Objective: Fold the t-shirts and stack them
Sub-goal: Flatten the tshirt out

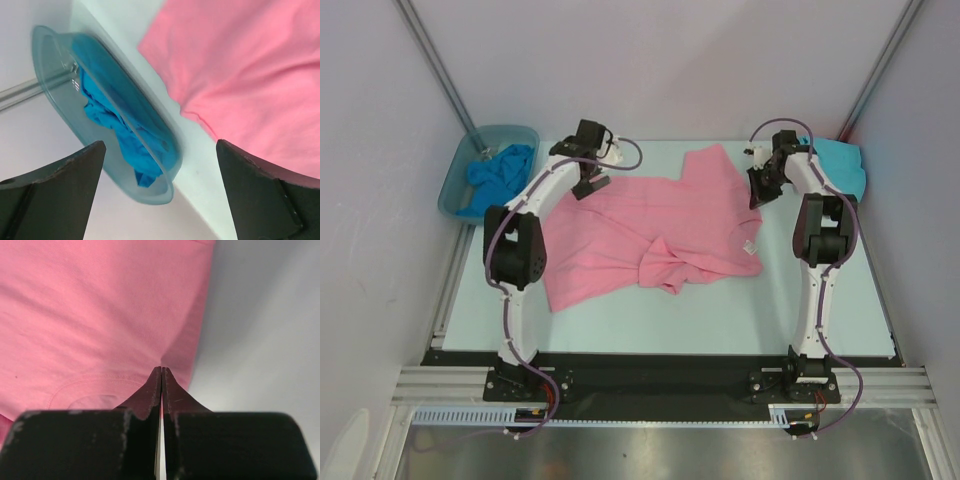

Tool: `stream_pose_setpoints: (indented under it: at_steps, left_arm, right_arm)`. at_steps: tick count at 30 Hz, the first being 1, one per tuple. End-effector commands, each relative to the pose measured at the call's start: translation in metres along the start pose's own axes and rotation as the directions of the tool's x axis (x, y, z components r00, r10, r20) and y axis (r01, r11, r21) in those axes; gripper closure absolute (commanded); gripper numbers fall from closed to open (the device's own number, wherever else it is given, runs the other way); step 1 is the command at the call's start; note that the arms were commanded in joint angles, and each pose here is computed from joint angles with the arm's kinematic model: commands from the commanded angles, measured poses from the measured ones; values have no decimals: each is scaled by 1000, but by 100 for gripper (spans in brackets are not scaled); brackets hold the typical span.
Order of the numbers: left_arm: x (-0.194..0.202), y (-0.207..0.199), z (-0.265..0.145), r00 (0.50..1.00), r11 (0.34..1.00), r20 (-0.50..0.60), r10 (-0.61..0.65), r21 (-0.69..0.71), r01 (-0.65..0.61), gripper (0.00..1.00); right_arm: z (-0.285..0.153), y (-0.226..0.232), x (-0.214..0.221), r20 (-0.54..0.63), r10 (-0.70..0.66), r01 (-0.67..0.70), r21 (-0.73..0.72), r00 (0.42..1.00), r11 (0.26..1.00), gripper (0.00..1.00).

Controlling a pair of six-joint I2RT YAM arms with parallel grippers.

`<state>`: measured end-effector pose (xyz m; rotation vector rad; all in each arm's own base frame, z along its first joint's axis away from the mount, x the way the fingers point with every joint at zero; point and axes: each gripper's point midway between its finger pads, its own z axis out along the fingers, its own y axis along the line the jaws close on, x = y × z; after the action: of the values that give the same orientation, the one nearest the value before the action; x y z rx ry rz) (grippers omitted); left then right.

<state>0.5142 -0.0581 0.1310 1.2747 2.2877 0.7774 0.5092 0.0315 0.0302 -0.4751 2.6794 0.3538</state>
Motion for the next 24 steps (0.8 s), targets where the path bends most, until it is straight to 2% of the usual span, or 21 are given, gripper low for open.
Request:
stream_pose_setpoints:
  at_steps: [1, 5, 6, 8, 10, 14, 17, 24]
  left_arm:
    - [-33, 4, -32, 966, 979, 169, -195, 90, 182, 0]
    - [-50, -23, -6, 931, 934, 188, -311, 242, 263, 0]
    - [-51, -34, 9, 924, 913, 161, -347, 283, 293, 0]
    - [-61, -39, 14, 876, 852, 162, -454, 366, 373, 0]
    - [-67, -42, 24, 831, 798, 146, -537, 407, 444, 0]
    - [-63, -25, 44, 759, 737, 120, -640, 375, 562, 0]
    - [-60, -21, 48, 739, 714, 115, -664, 389, 582, 0]
    - [-49, -24, 65, 739, 707, 86, -668, 385, 594, 0]
  right_arm:
    - [-17, 12, -29, 76, -21, 21, 0, 997, 1000, 100]
    - [-13, 22, -40, 96, -32, 32, -2, 995, 999, 100]
    - [-12, 25, -43, 105, -35, 35, -2, 994, 999, 100]
    - [-13, 26, -44, 111, -23, 23, 1, 994, 1000, 100]
    - [-18, 27, -49, 137, -31, 30, 13, 990, 999, 100]
    - [-23, 27, -53, 153, -51, 43, 54, 987, 998, 100]
    - [-27, 24, -53, 157, -72, 61, 74, 985, 995, 99]
    - [-22, 14, -53, 121, -128, 116, 100, 984, 988, 100]
